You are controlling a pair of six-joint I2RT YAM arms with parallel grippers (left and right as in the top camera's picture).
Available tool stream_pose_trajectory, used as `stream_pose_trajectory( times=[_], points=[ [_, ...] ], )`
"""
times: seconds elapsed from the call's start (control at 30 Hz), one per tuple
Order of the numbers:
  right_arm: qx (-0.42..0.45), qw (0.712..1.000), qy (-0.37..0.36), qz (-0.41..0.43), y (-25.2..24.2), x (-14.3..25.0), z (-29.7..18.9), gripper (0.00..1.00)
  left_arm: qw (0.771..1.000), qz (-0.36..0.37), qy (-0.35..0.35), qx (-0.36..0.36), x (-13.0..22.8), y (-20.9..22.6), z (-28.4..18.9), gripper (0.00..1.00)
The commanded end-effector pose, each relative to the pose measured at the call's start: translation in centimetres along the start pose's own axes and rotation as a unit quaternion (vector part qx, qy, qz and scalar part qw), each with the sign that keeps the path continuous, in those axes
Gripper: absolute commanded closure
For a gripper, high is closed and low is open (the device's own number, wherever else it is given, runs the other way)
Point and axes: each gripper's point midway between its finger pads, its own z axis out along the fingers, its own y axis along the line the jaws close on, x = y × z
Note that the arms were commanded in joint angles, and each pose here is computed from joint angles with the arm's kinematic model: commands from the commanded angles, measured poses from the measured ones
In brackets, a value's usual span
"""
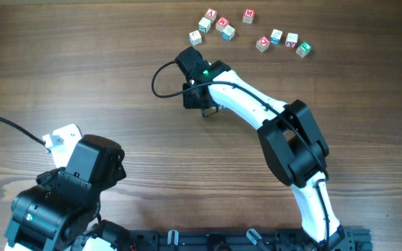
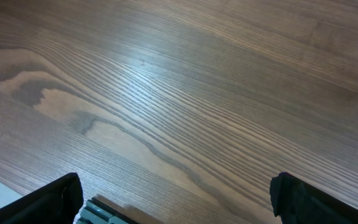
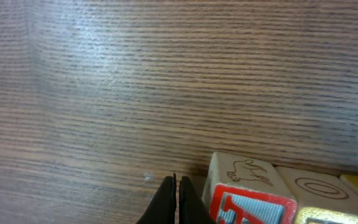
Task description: Form a horizontal line
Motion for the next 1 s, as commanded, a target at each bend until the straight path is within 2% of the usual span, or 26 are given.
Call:
stream_pose_trajectory(
  times=[0.0,0.27,0.5,0.97],
  points=[
    [0.02,1.0,-0.005,0.013,-0.6,-0.2,0.6,0.95,1.0,-0.01,-0.001,-0.001,0.0,0.1,0.0,0.0],
    [0.023,1.0,-0.007,0.016,-0.7,-0.2,0.6,0.95,1.0,-0.01,-0.001,-0.001,0.0,0.1,0.0,0.0],
    [-0.017,0.999,-0.037,0.002,1.1,-2.0,0.2,0.95,1.0,-0.01,-0.001,-0.001,0.0,0.1,0.0,0.0],
    [0.023,0.998,-0.038,0.045,-0.9,-2.1,0.2,0.95,1.0,-0.01,-0.001,-0.001,0.0,0.1,0.0,0.0]
  ],
)
